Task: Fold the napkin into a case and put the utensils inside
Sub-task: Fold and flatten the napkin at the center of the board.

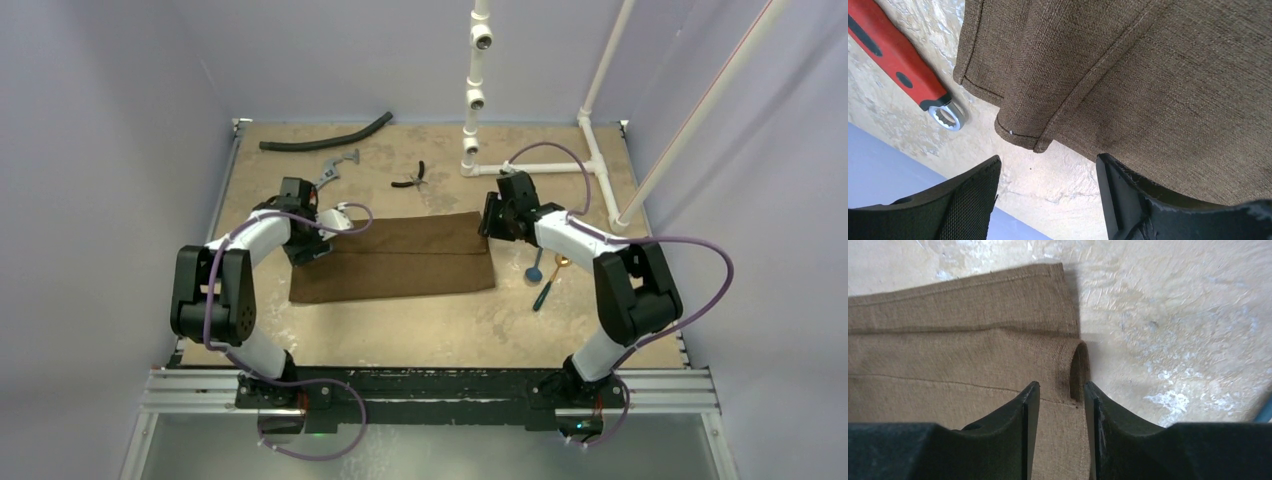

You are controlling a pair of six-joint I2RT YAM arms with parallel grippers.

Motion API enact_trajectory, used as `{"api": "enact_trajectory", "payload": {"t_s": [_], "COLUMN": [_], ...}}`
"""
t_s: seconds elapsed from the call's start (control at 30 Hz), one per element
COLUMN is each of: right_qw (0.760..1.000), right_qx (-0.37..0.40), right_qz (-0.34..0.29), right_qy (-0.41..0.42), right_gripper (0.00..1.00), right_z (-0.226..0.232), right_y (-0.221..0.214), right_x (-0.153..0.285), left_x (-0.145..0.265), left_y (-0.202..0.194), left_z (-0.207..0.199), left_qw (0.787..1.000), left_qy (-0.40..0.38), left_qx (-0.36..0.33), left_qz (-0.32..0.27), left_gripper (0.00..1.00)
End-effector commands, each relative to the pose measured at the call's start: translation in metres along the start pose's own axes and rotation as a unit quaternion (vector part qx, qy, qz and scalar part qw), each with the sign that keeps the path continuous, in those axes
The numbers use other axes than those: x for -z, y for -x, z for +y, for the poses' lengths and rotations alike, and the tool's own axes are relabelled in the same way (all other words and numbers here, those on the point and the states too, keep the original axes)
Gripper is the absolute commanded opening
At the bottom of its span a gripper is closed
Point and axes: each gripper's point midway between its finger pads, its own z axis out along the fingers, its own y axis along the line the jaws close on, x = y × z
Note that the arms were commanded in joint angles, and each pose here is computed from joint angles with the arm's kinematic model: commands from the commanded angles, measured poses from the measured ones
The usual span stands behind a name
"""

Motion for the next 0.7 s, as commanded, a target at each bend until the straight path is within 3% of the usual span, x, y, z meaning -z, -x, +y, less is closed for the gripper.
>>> {"api": "enact_trajectory", "payload": {"t_s": [0.0, 0.43, 0.67], "right_qw": [1.000, 1.000, 0.999], "right_qx": [-0.007, -0.008, -0.010], "right_qz": [0.006, 0.011, 0.010], "right_qy": [0.016, 0.021, 0.038], "right_gripper": [0.40, 0.24, 0.25], "right_z": [0.001, -0.004, 0.002], "right_y": [-0.010, -0.024, -0.025], "right_x": [-0.004, -0.018, -0.017], "left_x": [0.001, -0.003, -0.005], "left_y": [0.003, 0.002, 0.002], "left_z": [0.019, 0.022, 0.021], "left_qw": [0.998, 0.996, 0.996], "left_qy": [0.053, 0.077, 0.083], "left_qx": [0.020, 0.029, 0.031], "left_qz": [-0.012, -0.018, -0.021], "left_gripper": [0.67, 0.62, 0.52]}}
